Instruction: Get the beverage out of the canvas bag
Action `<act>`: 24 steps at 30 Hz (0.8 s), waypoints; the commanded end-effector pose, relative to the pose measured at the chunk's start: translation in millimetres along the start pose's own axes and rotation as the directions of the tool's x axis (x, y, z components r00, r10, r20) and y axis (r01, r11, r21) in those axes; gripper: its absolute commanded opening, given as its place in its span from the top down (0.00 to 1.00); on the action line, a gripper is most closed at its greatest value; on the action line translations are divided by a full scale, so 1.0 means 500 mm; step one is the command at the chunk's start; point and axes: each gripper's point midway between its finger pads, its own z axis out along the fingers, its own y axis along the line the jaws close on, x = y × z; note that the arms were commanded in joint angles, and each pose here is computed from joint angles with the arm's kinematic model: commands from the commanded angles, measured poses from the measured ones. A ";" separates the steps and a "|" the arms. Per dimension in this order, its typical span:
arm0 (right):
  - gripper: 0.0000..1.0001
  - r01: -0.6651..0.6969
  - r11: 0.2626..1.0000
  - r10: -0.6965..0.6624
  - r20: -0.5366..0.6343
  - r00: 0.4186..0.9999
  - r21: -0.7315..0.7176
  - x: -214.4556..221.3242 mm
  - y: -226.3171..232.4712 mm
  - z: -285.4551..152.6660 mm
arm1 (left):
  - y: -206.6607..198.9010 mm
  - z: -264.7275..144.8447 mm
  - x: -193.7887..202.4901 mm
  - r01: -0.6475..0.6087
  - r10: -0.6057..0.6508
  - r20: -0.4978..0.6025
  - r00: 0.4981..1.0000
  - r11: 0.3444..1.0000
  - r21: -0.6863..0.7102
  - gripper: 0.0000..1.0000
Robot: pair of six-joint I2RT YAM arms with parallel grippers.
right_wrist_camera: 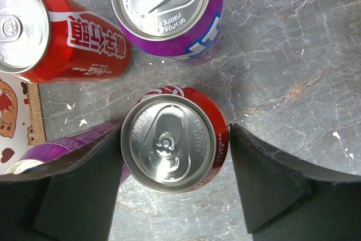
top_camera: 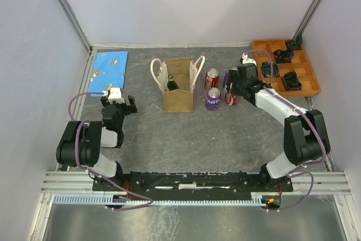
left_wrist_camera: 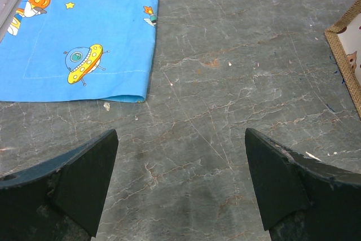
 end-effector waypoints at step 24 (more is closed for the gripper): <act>0.11 0.321 0.917 -0.180 0.472 0.863 -0.236 -0.348 0.229 -0.285 | -0.001 0.011 -0.033 0.011 -0.011 0.051 0.999 1.000 -0.002 0.01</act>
